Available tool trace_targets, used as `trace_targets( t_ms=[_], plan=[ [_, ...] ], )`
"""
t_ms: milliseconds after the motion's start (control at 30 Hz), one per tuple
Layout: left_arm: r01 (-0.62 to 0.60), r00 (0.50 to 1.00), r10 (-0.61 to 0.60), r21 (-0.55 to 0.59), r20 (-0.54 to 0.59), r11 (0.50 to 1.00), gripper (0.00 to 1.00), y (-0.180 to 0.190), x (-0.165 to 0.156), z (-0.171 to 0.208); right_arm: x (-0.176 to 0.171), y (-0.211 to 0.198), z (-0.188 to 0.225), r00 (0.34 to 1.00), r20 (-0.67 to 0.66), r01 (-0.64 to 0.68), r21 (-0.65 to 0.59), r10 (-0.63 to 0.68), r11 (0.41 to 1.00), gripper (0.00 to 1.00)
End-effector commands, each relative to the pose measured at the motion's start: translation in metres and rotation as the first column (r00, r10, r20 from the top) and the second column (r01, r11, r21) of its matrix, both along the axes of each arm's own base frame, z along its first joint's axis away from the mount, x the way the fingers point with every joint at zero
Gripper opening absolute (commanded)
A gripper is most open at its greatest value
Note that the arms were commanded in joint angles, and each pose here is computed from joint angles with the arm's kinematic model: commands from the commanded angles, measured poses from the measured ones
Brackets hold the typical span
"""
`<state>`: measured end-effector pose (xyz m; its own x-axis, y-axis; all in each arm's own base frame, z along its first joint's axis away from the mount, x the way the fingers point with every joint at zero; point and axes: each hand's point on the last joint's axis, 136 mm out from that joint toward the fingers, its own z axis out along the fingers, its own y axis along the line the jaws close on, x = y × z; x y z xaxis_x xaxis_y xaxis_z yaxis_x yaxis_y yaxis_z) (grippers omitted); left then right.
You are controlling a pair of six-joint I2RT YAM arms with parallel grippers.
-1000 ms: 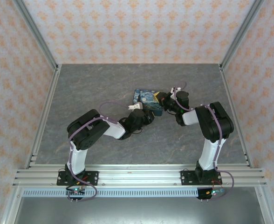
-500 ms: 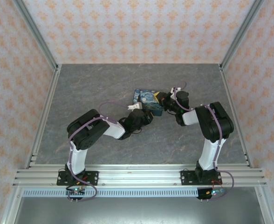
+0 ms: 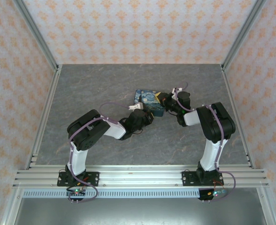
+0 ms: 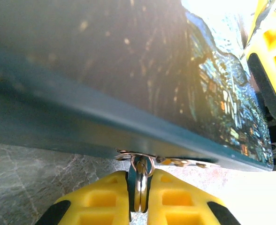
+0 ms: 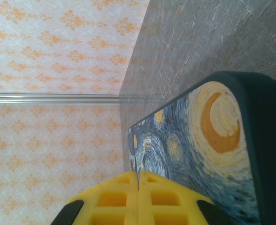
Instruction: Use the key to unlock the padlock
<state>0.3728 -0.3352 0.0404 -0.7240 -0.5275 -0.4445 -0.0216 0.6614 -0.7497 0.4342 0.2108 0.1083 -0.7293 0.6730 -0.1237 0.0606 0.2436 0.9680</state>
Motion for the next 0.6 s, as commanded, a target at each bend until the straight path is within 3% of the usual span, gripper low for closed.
trace_targets(
  t_ms=[0,67,200,567],
  plan=[
    [-0.003,0.999,0.006,0.078,-0.034,0.997,0.16,0.007,0.006,-0.019,-0.022,-0.002,-0.052,0.985,-0.172,-0.025,-0.052,0.016,0.998,0.0],
    [-0.001,0.999,0.005,0.089,-0.042,0.996,0.21,0.008,0.005,-0.022,-0.022,-0.002,-0.052,0.985,-0.172,-0.024,-0.053,0.014,0.998,0.0],
    [-0.002,0.999,0.007,0.097,-0.051,0.995,0.23,0.008,0.005,-0.027,-0.023,-0.002,-0.051,0.985,-0.172,-0.023,-0.053,0.013,0.998,0.0],
    [-0.066,0.996,0.071,0.108,-0.047,0.992,0.16,0.02,0.007,-0.035,-0.025,-0.003,-0.053,0.984,-0.177,-0.022,-0.056,0.012,0.998,0.0]
  ],
)
